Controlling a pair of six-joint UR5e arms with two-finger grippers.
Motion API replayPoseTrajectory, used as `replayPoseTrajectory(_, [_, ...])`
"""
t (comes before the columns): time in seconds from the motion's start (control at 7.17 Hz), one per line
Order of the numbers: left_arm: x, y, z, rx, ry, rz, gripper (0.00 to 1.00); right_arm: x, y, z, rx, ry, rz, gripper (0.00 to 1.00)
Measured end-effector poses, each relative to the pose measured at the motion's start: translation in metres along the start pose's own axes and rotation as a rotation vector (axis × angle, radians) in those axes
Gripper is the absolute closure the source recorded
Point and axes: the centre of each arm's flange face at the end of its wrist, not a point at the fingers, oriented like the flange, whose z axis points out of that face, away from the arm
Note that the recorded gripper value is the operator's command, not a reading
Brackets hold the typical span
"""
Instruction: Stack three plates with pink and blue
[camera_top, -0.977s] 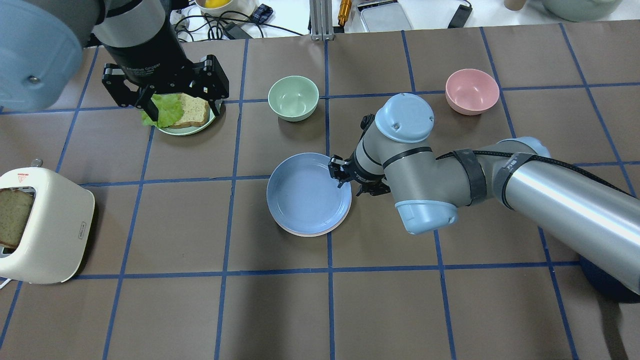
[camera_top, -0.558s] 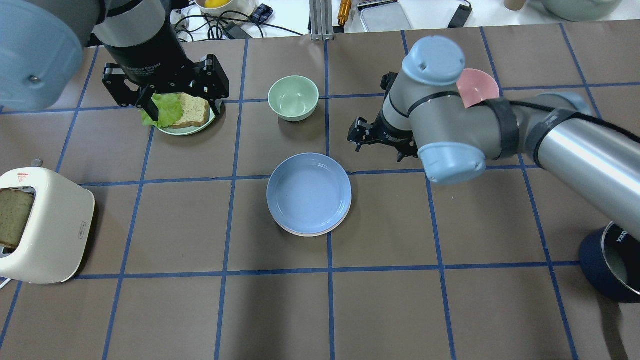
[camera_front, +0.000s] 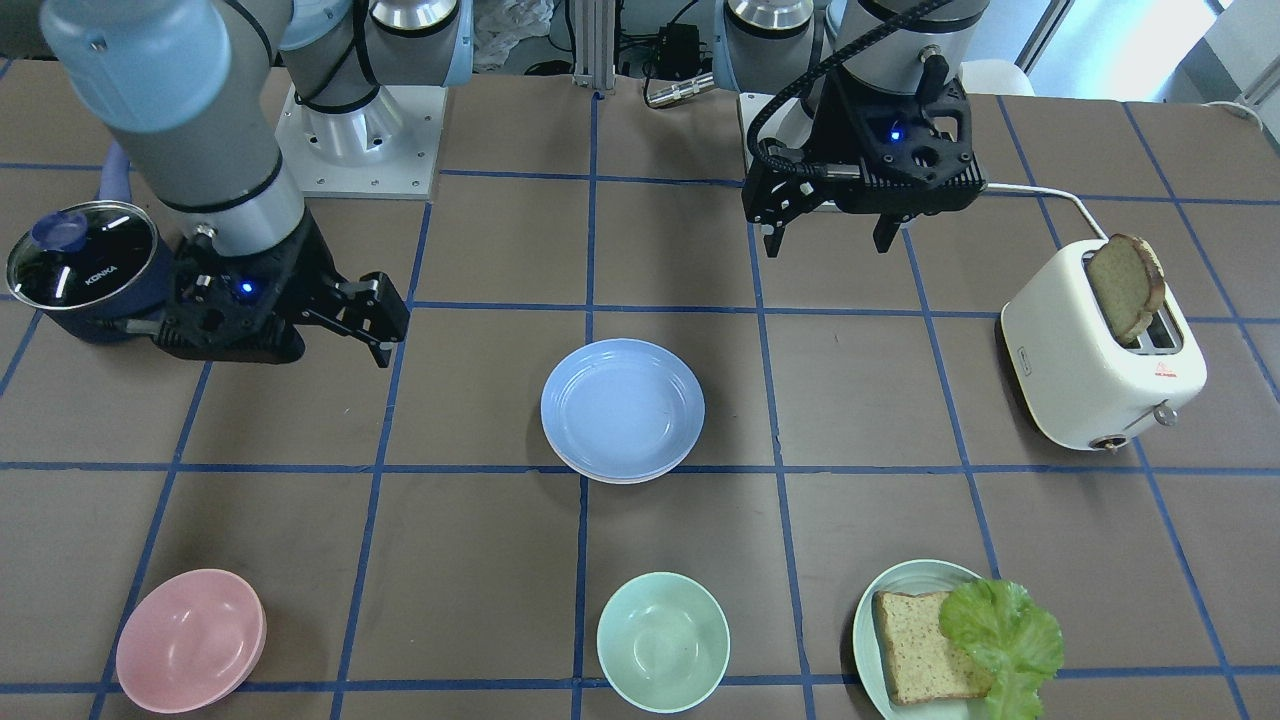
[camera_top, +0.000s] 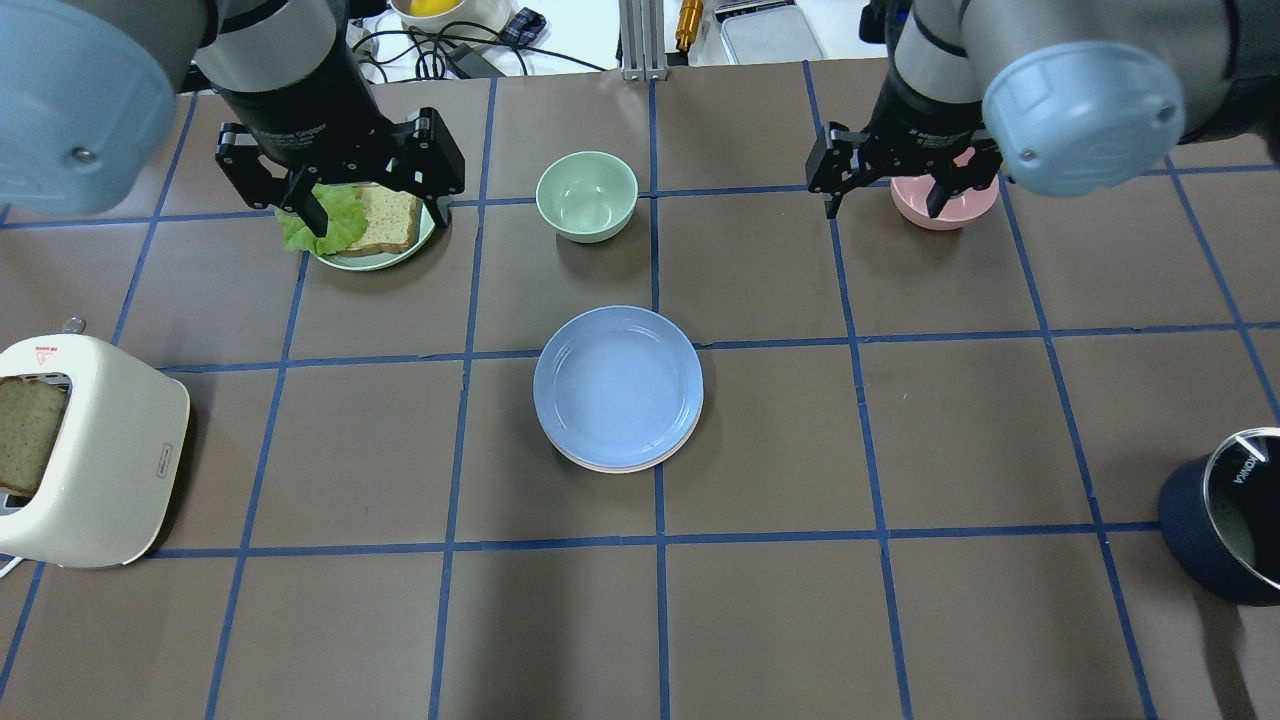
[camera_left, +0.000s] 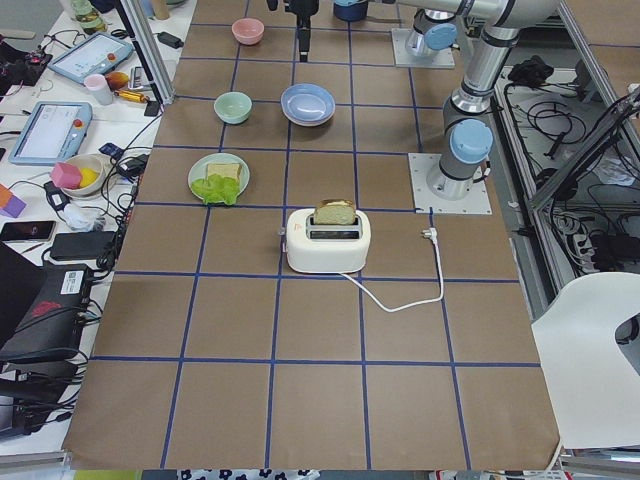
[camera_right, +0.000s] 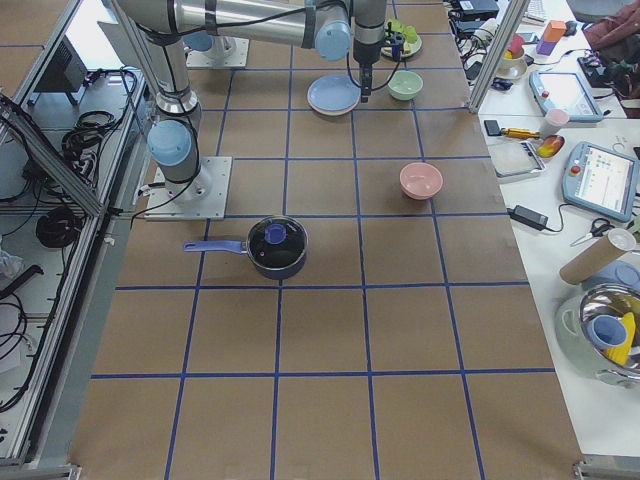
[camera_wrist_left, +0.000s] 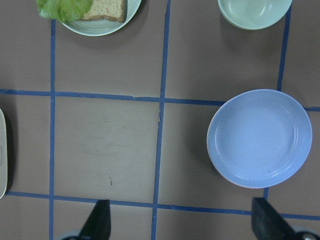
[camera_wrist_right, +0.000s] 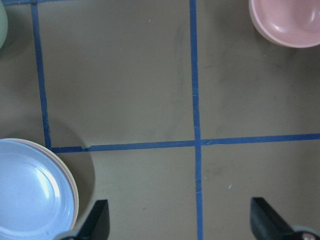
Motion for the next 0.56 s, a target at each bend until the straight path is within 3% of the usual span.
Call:
replayPoseTrajectory(0.28, [0.000, -0.003, -0.001, 0.022, 0.018, -0.002, 0.00, 0.010, 0.019, -0.028, -0.009, 0.004, -0.060, 0.00])
replayPoseTrajectory(0.56, [-0.003, -0.004, -0.003, 0.025, 0.020, -0.010, 0.00, 0.013, 0.029, -0.047, 0.015, 0.006, -0.084, 0.00])
